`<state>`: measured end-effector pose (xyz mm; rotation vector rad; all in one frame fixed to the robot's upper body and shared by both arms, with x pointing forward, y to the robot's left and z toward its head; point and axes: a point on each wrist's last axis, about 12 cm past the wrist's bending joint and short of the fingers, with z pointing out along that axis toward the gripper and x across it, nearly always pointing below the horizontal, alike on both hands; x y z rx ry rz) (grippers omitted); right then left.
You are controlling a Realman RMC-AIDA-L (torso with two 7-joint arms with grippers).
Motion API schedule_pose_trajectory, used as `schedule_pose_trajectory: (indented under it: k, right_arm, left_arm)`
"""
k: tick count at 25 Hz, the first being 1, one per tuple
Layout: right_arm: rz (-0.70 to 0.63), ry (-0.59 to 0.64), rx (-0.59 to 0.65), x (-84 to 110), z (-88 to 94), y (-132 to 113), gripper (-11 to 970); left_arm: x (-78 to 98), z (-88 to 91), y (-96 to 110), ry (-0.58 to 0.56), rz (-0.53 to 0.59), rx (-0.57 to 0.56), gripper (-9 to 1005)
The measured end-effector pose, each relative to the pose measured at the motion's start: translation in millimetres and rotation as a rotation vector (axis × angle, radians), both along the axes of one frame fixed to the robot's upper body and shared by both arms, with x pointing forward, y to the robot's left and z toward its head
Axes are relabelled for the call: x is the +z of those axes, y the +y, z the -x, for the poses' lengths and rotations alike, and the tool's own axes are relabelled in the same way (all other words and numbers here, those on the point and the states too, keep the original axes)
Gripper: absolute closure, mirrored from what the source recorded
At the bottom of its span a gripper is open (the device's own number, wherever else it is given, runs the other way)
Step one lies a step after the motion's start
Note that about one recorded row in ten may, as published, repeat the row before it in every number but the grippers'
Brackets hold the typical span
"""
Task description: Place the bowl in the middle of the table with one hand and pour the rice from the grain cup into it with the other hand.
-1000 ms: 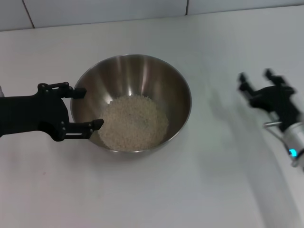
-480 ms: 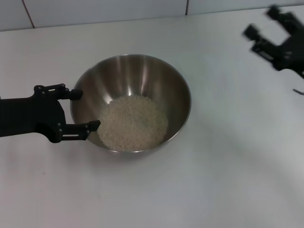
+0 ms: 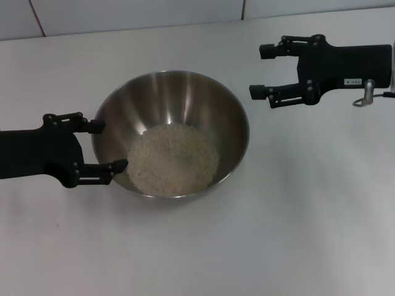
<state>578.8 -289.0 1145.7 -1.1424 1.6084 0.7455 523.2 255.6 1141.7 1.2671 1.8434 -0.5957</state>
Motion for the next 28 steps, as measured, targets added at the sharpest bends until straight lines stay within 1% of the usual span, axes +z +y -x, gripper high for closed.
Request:
schedule_pose_trajectory:
  k: [3, 9, 13, 28]
  right_arm:
    - [0.056, 0.048, 0.047, 8.4, -0.8, 6.1, 124]
    - [0.120, 0.043, 0.064, 14.7, 1.1, 12.5, 124]
    - [0.146, 0.049, 0.063, 13.0, 2.2, 13.5, 124]
    - [0.165, 0.065, 0.076, 10.7, 2.0, 18.1, 124]
  left_arm:
    - [-0.4, 0.0, 0.2, 0.003, -0.003, 0.002, 162]
    - [-0.3, -0.1, 0.0, 0.007, -0.002, 0.005, 162]
    - [0.2, -0.2, -0.1, 0.005, -0.002, 0.004, 162]
    - [1.9, -0.7, -1.4, -0.001, -0.003, -0.001, 162]
